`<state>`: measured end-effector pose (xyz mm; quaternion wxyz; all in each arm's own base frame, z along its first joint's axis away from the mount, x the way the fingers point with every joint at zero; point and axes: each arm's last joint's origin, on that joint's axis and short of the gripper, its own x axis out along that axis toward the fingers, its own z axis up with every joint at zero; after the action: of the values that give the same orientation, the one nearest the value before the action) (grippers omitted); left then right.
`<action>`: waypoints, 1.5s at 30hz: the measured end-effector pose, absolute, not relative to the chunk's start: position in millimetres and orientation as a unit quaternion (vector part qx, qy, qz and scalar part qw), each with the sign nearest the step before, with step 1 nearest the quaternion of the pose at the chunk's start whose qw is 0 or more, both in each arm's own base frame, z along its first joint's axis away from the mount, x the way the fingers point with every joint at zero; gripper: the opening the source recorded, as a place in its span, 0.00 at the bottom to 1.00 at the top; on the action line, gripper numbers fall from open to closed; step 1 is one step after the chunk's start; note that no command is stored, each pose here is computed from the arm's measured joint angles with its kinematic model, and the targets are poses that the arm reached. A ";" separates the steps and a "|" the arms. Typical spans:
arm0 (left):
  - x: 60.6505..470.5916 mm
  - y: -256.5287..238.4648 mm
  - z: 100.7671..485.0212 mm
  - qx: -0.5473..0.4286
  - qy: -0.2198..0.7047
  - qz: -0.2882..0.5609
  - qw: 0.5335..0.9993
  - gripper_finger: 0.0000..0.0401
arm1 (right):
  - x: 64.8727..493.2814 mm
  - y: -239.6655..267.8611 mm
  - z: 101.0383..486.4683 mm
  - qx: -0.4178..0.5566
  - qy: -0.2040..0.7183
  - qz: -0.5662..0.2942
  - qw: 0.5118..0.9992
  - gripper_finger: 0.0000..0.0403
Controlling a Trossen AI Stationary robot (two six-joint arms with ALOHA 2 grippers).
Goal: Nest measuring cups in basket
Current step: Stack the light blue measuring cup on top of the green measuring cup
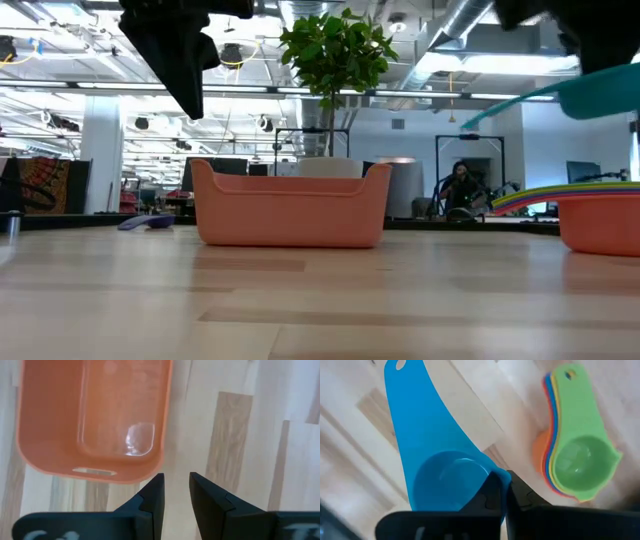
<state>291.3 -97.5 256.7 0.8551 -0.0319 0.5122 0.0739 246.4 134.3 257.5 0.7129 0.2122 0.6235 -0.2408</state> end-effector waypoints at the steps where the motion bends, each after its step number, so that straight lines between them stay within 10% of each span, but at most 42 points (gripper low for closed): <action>1: 291.4 -97.2 256.7 -0.033 0.511 0.077 0.855 0.20 | 235.9 127.0 259.1 0.234 0.610 -0.240 0.718 0.02; 14: 300.4 -70.0 257.1 -0.101 0.505 0.124 0.848 0.20 | 146.7 67.9 230.8 0.352 0.529 -0.316 0.704 0.02; 45: 303.4 -58.7 257.3 -0.140 0.496 0.154 0.843 0.20 | 143.6 53.9 204.5 0.288 0.533 -0.315 0.731 0.14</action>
<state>303.4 -58.7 257.3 0.8431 -0.1402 0.4956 0.1545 143.6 53.9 204.5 0.7306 0.2878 0.5333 -0.3147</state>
